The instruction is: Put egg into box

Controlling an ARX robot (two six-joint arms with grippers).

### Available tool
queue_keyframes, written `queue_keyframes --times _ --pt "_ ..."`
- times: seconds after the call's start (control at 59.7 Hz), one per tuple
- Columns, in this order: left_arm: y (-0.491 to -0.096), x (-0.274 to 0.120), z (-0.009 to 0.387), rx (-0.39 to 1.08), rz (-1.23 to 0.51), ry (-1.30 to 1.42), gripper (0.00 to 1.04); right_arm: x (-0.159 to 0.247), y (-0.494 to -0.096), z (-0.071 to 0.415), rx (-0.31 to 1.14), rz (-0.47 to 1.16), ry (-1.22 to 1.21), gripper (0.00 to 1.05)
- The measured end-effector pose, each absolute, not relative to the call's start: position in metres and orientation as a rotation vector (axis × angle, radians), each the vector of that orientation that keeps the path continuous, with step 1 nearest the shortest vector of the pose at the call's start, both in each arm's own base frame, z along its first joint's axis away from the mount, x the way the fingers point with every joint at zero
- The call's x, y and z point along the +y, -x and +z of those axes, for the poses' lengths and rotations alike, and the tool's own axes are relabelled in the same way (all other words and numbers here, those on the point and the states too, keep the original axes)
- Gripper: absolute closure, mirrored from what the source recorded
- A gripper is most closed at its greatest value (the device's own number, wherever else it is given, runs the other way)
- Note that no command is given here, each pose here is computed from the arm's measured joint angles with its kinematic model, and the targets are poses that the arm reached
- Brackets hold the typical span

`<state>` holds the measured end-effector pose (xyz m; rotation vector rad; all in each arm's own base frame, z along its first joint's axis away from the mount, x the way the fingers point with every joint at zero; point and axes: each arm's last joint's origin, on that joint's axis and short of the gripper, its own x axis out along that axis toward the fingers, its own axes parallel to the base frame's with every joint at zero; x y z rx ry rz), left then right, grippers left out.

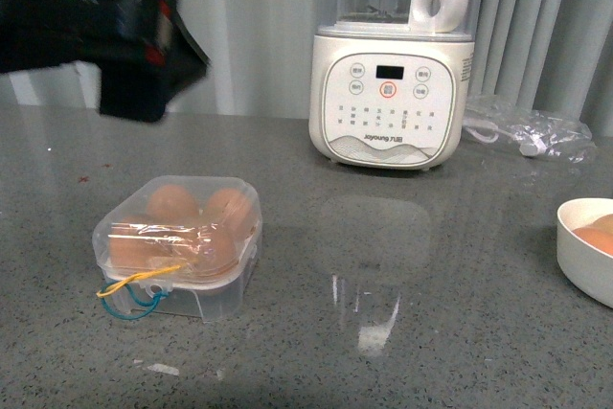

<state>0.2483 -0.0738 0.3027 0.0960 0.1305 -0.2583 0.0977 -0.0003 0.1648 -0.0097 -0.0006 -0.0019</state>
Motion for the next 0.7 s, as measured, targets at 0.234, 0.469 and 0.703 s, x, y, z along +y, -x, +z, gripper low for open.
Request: queue_keyframes --times 0.234,0.469,0.703 --pt "-0.194 -0.043 0.327 0.065 -0.095 -0.129 0.07 0.0 -0.098 0.165 -0.001 -0.002 0.01 0.07" --pt "-0.142 -0.024 0.317 0.095 -0.042 -0.147 0.07 0.0 -0.098 0.165 -0.001 -0.002 0.01 0.07" --pt "-0.117 -0.01 0.299 0.124 -0.016 -0.133 0.07 0.0 -0.098 0.165 -0.001 -0.002 0.01 0.07"
